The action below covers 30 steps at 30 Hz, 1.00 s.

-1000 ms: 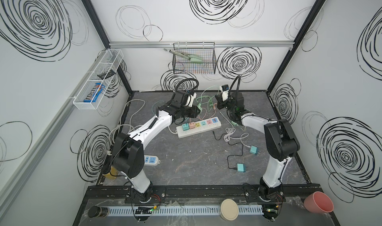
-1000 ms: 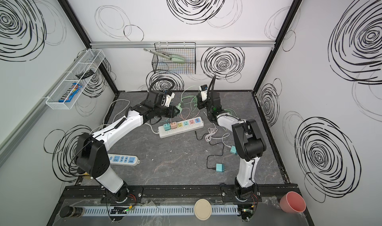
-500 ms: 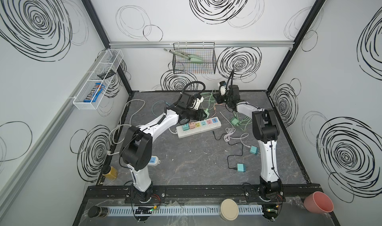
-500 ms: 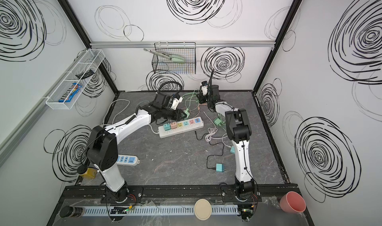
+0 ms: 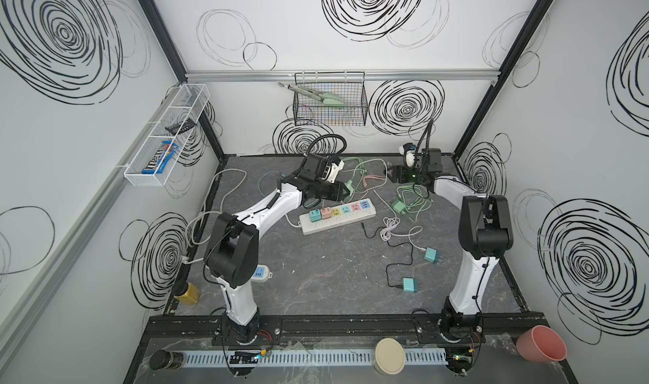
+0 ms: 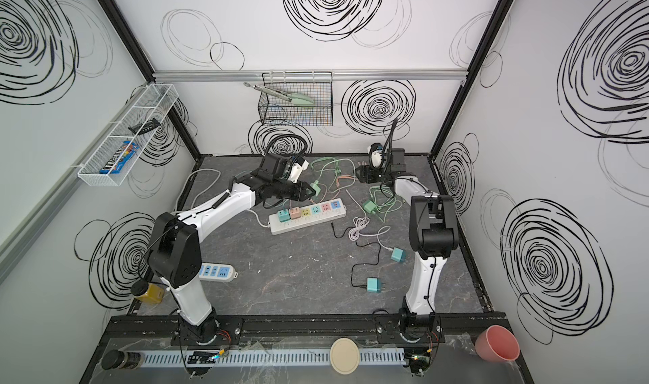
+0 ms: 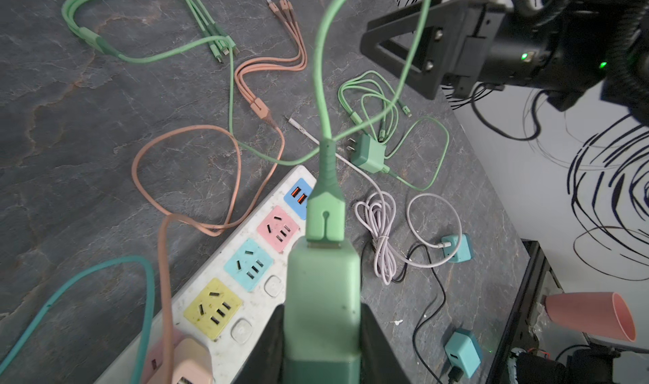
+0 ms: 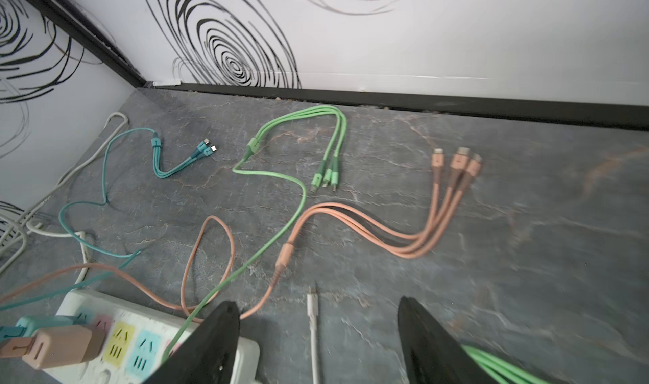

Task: Insert plugs into power strip
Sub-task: Place the power cord at the top-center of the table, then pass the plug.

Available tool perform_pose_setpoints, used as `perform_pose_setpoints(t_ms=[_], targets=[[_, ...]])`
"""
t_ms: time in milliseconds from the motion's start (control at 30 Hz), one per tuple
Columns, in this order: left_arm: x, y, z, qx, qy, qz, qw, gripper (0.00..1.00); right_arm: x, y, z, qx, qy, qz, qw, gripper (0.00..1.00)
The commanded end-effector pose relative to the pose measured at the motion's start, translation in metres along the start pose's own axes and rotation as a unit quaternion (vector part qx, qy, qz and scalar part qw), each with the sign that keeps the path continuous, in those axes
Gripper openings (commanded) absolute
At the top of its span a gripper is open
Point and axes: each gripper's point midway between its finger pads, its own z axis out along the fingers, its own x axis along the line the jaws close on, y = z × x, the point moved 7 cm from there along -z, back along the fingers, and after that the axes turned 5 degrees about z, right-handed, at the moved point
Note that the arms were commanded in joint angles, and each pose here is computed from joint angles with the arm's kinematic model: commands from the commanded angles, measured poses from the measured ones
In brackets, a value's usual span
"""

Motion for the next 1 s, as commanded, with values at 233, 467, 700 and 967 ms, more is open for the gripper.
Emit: perform_pose_setpoints(t_ms=[233, 467, 700, 967], targets=[[0.007, 0.015, -0.006, -0.019, 0.013, 0.019, 1.0, 0.0, 0.044, -0.002, -0.077, -0.058, 0.051, -0.037, 0.996, 0.69], [0.009, 0.014, -0.005, -0.015, 0.015, 0.017, 1.0, 0.0, 0.126, -0.014, -0.099, -0.069, 0.235, -0.137, 0.96, 0.59], [0.008, 0.014, -0.004, -0.012, 0.007, 0.036, 0.999, 0.0, 0.188, -0.046, -0.074, -0.048, 0.291, -0.245, 0.923, 0.59], [0.013, 0.017, -0.007, -0.063, -0.052, 0.141, 0.987, 0.0, 0.158, -0.042, -0.021, 0.054, 0.278, -0.228, 0.931, 0.68]])
